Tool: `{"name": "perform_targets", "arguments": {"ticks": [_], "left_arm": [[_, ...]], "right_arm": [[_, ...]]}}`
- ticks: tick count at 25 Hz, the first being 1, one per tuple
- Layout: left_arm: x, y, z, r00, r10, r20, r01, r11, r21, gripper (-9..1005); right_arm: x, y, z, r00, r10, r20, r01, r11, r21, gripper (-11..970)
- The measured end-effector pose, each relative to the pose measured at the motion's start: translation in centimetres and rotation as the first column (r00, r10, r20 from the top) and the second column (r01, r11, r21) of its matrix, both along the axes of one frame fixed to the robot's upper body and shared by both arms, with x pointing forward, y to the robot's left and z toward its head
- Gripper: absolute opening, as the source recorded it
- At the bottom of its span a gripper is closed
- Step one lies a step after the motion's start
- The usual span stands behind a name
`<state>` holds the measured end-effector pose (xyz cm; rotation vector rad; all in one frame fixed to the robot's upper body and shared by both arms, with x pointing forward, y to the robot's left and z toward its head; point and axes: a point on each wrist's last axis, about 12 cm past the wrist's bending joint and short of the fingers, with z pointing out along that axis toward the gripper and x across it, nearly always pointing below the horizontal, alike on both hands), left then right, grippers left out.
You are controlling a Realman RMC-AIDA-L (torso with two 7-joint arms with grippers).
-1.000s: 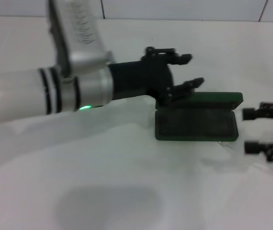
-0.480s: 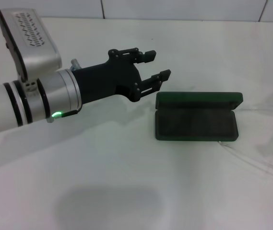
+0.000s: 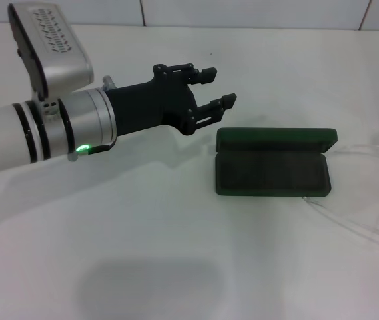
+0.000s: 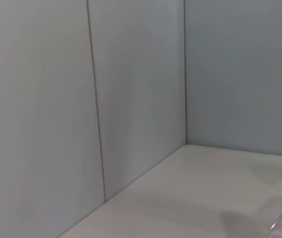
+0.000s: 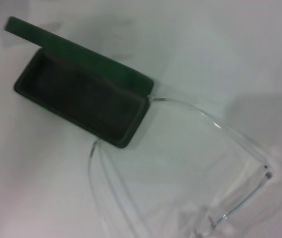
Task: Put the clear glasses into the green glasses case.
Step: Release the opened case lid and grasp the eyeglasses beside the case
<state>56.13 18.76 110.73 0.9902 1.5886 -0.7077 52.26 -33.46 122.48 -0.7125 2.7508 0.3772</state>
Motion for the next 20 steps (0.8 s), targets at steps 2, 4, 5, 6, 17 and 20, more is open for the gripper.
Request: {"name": "perform_targets", "arguments": {"ticks": [2, 4, 5, 6, 17, 20], "left_arm": [[0.2, -0.1, -0.2, 1.0, -0.001, -0.006, 0.001, 1.0, 0.004, 542], [0.3, -0.1, -0.3, 1.0, -0.004, -0.008, 0.005, 1.0, 0.01, 542], [0.3, -0.1, -0.3, 1.0, -0.006, -0.008, 0.006, 1.0, 0.013, 543], [0.3, -0.1, -0.3, 1.0, -0.006, -0.009, 0.006, 1.0, 0.015, 543], [0.4, 0.3, -0.6, 1.0, 0.008, -0.008, -0.007, 0.999, 0.033, 545], [0.5, 0.3, -0.6, 1.0, 0.006, -0.007, -0.006, 0.999, 0.036, 546]], "right_arm": [[-0.1, -0.2, -1.1, 0.999, -0.034, 0.006, 0.034, 0.999, 0.016, 859], [-0.4, -0.5, -2.2, 0.998, -0.069, 0.01, 0.068, 0.997, 0.027, 858], [-0.5, -0.6, -2.7, 0.996, -0.083, 0.01, 0.083, 0.996, 0.033, 858], [-0.6, -0.8, -3.2, 0.995, -0.099, 0.012, 0.098, 0.994, 0.039, 857], [-0.2, -1.6, -6.0, 0.982, -0.18, 0.058, 0.169, 0.972, 0.161, 852], [0.1, -1.6, -6.3, 0.983, -0.18, 0.045, 0.171, 0.972, 0.162, 851]]}}
